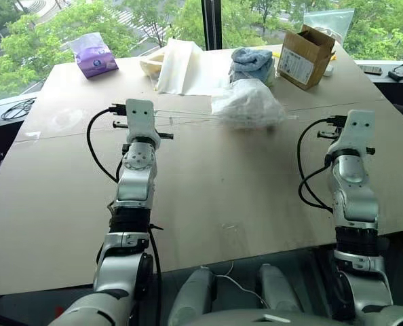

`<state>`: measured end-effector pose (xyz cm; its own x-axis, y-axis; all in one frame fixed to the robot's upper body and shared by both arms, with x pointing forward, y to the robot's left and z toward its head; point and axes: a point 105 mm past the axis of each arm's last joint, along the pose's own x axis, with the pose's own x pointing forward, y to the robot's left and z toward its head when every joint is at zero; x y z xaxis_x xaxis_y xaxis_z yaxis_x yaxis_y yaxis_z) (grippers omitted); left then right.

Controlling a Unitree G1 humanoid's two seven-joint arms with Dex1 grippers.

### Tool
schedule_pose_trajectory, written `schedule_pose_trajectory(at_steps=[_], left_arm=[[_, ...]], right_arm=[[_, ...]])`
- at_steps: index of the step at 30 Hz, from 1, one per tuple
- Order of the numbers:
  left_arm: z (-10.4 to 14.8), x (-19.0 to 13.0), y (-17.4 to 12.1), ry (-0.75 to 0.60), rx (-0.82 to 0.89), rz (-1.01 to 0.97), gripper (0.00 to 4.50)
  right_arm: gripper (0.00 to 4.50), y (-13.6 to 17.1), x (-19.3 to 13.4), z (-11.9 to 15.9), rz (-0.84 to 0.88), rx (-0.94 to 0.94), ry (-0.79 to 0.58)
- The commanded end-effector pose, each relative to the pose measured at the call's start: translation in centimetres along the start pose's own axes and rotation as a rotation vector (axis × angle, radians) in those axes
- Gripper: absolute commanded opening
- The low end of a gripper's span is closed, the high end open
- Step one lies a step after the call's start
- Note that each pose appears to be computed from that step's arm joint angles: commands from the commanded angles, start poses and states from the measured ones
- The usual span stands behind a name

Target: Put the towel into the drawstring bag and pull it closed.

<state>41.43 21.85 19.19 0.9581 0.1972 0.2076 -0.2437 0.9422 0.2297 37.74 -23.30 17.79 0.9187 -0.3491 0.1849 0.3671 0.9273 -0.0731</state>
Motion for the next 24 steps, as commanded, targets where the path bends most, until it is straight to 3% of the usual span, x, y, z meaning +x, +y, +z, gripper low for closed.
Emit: schedule_pose_trajectory(at_steps=[1,6,12,20,24], left_arm=[[4.0,0.7,5.8,-0.110,0.039,0.246,0.11],[5.7,0.9,10.3,-0.119,0.101,0.450,0.11],[3.9,-0.6,14.9,-0.016,0.098,0.695,0.11],[2.3,-1.7,16.2,0.054,0.101,0.793,0.11],[1.4,0.1,13.0,0.076,0.050,0.597,0.11]], right_arm=[[0.00,-4.1,0.7,2.2,-0.162,-0.020,-0.104],[0.00,-6.2,0.9,2.4,-0.252,-0.008,-0.127],[0.00,-9.2,0.2,1.6,-0.425,0.087,-0.104],[0.00,-12.2,-1.0,0.3,-0.637,0.202,-0.057],[0.00,-11.0,-0.3,-0.6,-0.558,0.234,0.002]])
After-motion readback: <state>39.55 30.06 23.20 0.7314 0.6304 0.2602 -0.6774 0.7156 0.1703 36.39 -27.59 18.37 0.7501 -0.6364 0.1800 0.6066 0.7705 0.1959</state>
